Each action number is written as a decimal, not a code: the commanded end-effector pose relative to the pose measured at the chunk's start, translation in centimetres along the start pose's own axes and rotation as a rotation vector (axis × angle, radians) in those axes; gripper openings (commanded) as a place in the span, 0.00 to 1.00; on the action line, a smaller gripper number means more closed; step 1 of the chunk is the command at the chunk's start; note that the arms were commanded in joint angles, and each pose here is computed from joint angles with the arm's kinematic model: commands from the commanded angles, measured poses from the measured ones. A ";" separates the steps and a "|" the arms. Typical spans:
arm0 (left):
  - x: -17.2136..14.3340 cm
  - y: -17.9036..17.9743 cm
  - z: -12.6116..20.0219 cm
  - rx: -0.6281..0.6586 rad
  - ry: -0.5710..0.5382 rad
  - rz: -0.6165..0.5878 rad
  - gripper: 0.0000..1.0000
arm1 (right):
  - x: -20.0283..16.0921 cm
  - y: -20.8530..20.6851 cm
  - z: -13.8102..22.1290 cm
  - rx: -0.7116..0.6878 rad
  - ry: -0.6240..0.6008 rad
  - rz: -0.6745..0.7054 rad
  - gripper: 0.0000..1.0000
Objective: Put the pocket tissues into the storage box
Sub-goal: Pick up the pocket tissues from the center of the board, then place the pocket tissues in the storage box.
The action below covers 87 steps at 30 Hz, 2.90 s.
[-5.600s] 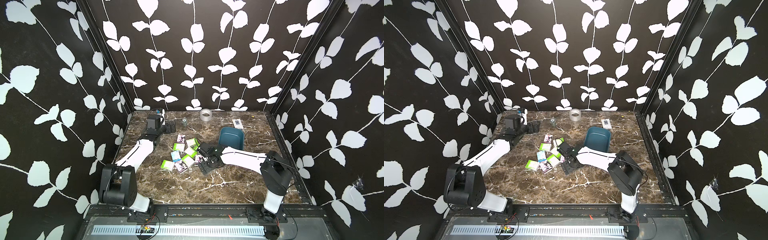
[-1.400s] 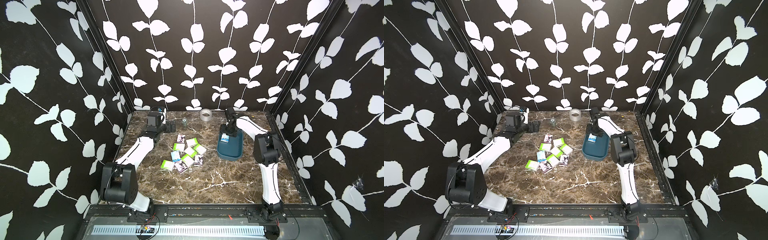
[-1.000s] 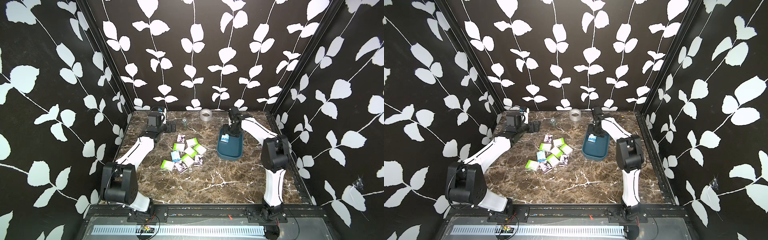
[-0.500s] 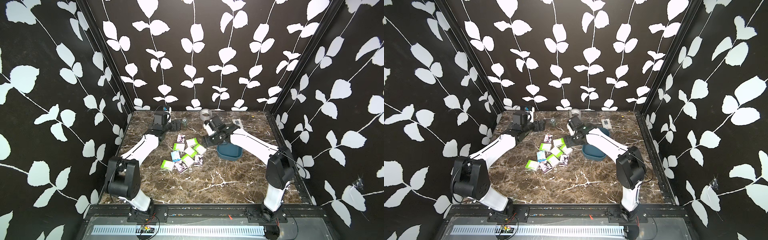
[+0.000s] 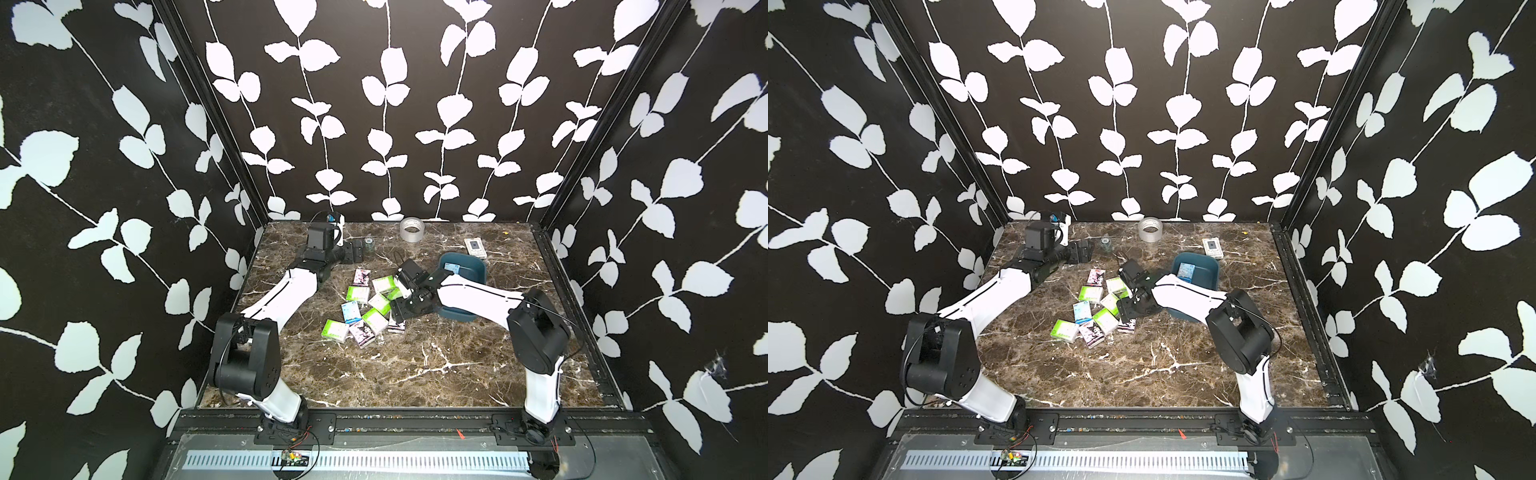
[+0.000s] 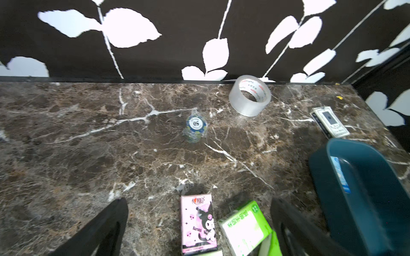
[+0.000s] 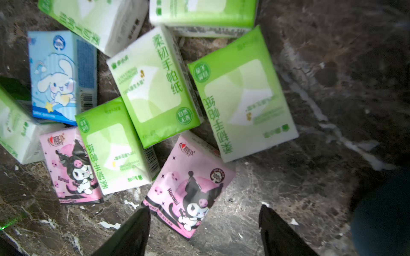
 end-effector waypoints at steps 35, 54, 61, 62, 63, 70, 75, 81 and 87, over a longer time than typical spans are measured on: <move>2.1 1.0 2.0 -0.323 -0.104 0.019 0.99 | 2.8 1.5 0.4 0.085 -0.010 0.016 0.00; 2.6 -2.0 0.4 -0.525 -0.109 0.077 0.99 | 7.7 -14.9 13.4 -0.111 -0.335 -0.343 0.01; 2.5 -4.4 -0.8 -0.574 -0.084 0.065 0.99 | 6.5 -19.6 12.0 -0.194 -0.254 -0.412 0.02; 2.6 -4.5 -0.8 -0.573 -0.085 0.066 0.99 | 6.4 -19.9 11.7 -0.203 -0.242 -0.413 0.02; 2.6 -4.5 -0.9 -0.572 -0.085 0.065 0.99 | 6.3 -20.3 11.3 -0.212 -0.228 -0.413 0.02; 2.5 -4.4 -0.6 -0.543 -0.073 0.037 0.99 | 6.2 -22.8 8.0 -0.256 -0.140 -0.430 0.03; 2.6 -4.4 -0.7 -0.533 -0.072 0.032 0.99 | 6.6 -23.3 6.8 -0.278 -0.123 -0.417 0.03; 2.6 -4.3 -0.7 -0.524 -0.068 0.026 0.99 | 7.2 -23.8 5.6 -0.292 -0.102 -0.404 0.05; 2.7 -4.3 -0.6 -0.509 -0.065 0.012 0.99 | 7.8 -24.1 4.4 -0.282 -0.110 -0.401 0.05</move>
Point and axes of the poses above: each gripper's point midway between its finger pads, its own z axis back along the fingers, its own y axis along the line the jaws close on, x = y × z, the point moved 10 cm from there along z, back along the fingers, and after that the axes turned 4 degrees about -z, right-handed, at the moved point
